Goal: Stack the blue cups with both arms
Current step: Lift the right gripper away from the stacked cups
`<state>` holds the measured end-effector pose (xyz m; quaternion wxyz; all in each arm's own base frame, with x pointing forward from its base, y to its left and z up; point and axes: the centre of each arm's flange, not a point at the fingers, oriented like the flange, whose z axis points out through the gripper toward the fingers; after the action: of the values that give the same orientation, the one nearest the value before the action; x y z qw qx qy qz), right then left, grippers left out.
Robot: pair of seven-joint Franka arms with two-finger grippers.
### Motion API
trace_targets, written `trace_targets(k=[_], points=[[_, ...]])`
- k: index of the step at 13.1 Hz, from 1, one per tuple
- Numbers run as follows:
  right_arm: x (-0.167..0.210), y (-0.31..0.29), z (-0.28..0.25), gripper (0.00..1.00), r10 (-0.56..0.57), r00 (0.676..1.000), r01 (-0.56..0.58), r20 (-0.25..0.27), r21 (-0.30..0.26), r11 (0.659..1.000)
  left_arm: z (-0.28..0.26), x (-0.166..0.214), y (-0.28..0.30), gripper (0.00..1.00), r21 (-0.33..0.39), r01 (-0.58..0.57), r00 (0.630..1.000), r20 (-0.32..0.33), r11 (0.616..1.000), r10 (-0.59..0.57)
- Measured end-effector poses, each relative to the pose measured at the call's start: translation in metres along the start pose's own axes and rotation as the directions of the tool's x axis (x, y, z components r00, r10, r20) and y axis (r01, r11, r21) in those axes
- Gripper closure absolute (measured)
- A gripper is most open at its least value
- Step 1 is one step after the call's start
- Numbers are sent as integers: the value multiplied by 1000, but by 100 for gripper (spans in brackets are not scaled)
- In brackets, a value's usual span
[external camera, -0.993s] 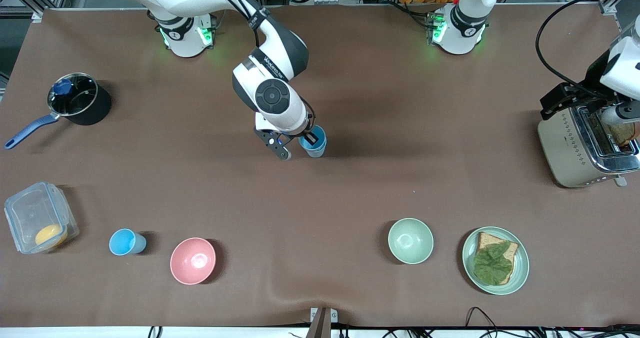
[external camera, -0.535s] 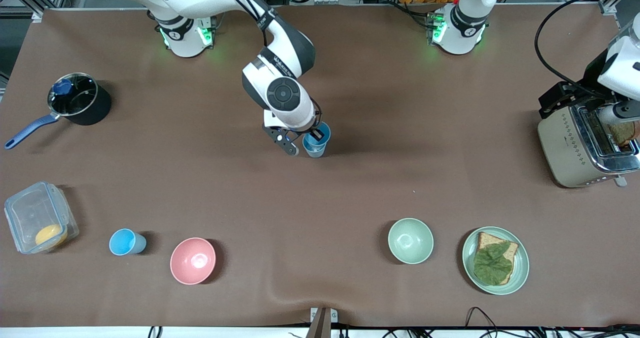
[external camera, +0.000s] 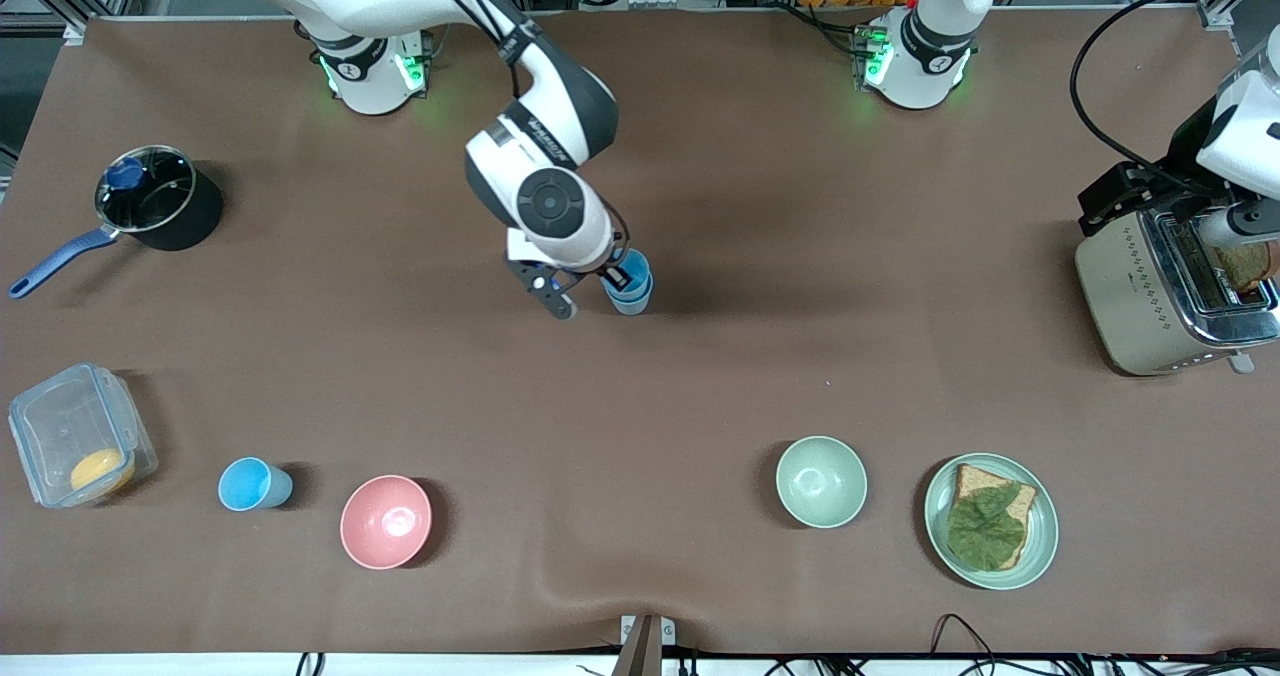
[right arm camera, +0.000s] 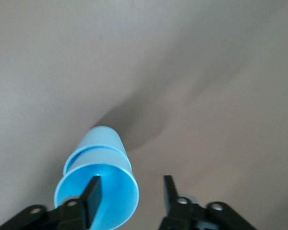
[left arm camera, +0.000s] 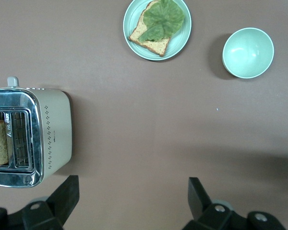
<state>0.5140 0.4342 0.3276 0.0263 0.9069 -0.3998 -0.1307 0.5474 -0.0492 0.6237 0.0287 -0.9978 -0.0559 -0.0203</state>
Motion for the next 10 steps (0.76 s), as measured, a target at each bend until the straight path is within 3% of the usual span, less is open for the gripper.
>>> trace_targets(k=[3,5,8,10], points=[[61,32,-69,0,-145,989,147,31,-57,988,-2,2,0,0,-2,1,1000,-6,1000,-1],[123,66,-92,0,-258,963,265,81,-96,960,-3,3,-2,0,-2,5,1000,-8,1000,-5],[241,127,-84,0,-412,899,431,148,-132,892,-9,3,-4,0,-3,7,1000,-11,1000,-7],[286,161,-69,0,-478,862,501,170,-140,854,-11,1,-4,0,-1,8,1000,0,1000,-8]])
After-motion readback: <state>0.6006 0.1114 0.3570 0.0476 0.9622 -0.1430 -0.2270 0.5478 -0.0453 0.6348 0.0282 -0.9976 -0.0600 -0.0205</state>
